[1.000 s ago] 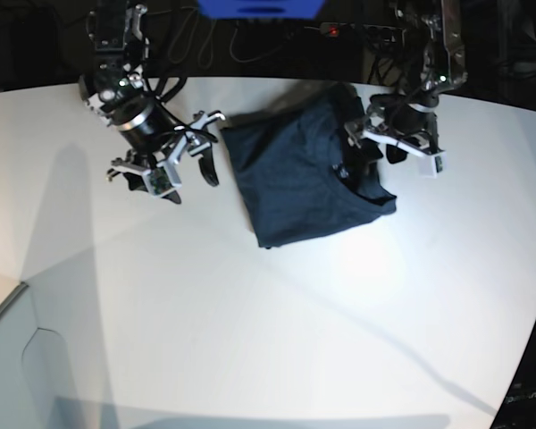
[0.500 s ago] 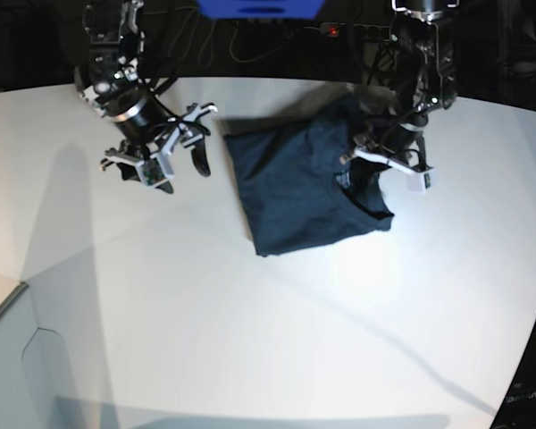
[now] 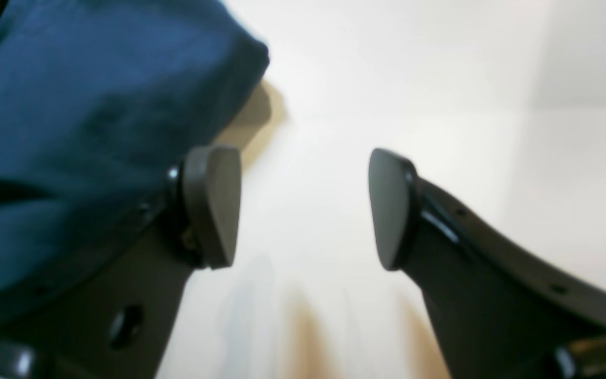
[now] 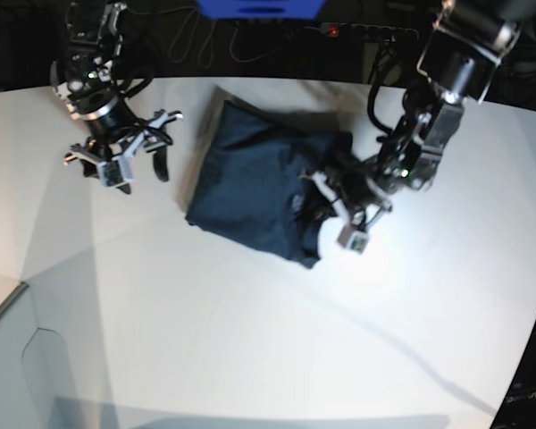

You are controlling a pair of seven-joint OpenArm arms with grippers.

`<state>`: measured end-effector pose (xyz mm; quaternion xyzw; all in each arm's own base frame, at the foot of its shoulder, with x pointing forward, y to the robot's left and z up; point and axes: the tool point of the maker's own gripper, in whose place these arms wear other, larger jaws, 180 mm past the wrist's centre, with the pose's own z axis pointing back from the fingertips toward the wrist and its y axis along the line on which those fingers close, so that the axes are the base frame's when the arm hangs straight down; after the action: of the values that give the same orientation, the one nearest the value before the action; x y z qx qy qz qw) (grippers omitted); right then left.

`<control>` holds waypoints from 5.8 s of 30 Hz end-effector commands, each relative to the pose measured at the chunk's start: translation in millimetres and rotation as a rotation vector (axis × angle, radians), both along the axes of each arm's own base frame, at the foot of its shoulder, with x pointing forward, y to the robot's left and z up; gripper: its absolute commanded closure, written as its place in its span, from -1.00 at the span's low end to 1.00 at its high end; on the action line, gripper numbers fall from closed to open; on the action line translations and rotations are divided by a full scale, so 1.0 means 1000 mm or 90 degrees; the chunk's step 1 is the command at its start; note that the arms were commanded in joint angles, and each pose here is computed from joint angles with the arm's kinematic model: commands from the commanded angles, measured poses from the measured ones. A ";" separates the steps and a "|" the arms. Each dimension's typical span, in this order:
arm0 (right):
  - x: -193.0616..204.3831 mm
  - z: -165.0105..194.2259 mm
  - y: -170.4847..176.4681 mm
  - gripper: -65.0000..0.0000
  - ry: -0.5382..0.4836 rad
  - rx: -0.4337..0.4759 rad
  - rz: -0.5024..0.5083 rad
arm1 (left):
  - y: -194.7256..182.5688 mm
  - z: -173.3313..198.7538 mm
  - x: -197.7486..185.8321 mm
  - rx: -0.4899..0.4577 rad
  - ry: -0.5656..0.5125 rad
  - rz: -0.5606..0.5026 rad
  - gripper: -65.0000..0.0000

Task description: Layout the t-shirt on the table in an organized manner, then fold the t-shirt properly

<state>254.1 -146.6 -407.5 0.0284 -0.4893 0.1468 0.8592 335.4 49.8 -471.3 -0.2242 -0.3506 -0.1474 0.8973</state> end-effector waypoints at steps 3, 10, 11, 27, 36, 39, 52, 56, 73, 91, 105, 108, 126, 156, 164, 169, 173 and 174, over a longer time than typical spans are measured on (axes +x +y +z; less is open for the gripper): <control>0.003 0.011 -0.015 -0.18 -0.028 -0.002 -0.024 | -0.007 -0.008 0.006 0.065 0.011 -0.064 1.00; -0.007 0.010 -0.053 -0.17 -0.021 -0.023 -0.087 | -0.066 0.029 0.043 0.124 -0.072 -0.219 1.00; -0.009 0.010 -0.058 -0.17 -0.019 -0.027 -0.096 | -0.072 0.031 0.046 0.135 -0.079 -0.238 1.00; -0.035 0.003 -0.091 -0.17 -0.002 -0.018 -0.206 | -0.196 0.052 0.038 0.208 -0.124 -0.515 0.98; -0.046 0.000 -0.095 -0.17 0.010 -0.023 -0.214 | -0.203 0.052 0.042 0.322 -0.197 -0.593 0.95; -0.045 0.002 -0.093 -0.17 0.007 -0.022 -0.215 | -0.202 0.048 0.040 0.327 -0.197 -0.593 0.65; -0.045 0.002 -0.093 -0.17 0.007 -0.023 -0.215 | -0.207 0.079 0.067 0.263 -0.209 -0.515 -0.32; -0.042 0.002 -0.092 -0.17 0.006 -0.020 -0.215 | -0.198 0.100 0.093 0.204 -0.204 -0.428 -0.32; -0.006 -0.012 -0.102 -0.17 0.003 0.003 -0.211 | 0.008 0.108 0.083 0.057 -0.163 -0.017 -0.31; -0.008 -0.035 -0.085 -0.17 0.037 0.033 -0.188 | 0.142 0.032 -0.060 0.083 -0.013 0.225 1.00; -0.022 -0.043 -0.065 -0.17 0.057 0.043 -0.170 | 0.145 0.025 -0.078 0.093 0.007 0.224 1.00; -0.021 -0.027 -0.084 -0.17 0.031 0.023 -0.197 | 0.143 0.026 -0.078 0.091 0.003 0.224 1.00; -0.081 -0.016 -0.100 1.00 0.063 -0.030 -0.230 | 0.122 0.028 -0.177 0.113 0.063 0.186 1.00; -0.211 -0.141 -0.043 1.00 0.319 0.185 -0.323 | 0.086 -0.143 -0.305 0.086 0.335 0.184 1.00; -0.208 -0.183 -0.032 1.00 0.364 0.252 -0.338 | 0.091 -0.174 -0.310 0.071 0.381 0.235 1.00; -0.215 -0.207 -0.036 1.00 0.362 0.283 -0.392 | 0.089 -0.178 -0.303 0.075 0.387 0.224 1.00; -0.230 -0.221 -0.054 1.00 0.357 0.236 -0.458 | 0.089 -0.178 -0.293 0.074 0.380 0.224 1.00; -0.231 -0.222 -0.054 1.00 0.358 0.229 -0.456 | 0.088 -0.178 -0.291 0.072 0.378 0.224 1.00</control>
<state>15.9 -194.4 -632.1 0.0512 -0.2226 -0.2595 0.9383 42.0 137.0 -649.6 -0.1397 -0.0965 0.0640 0.9834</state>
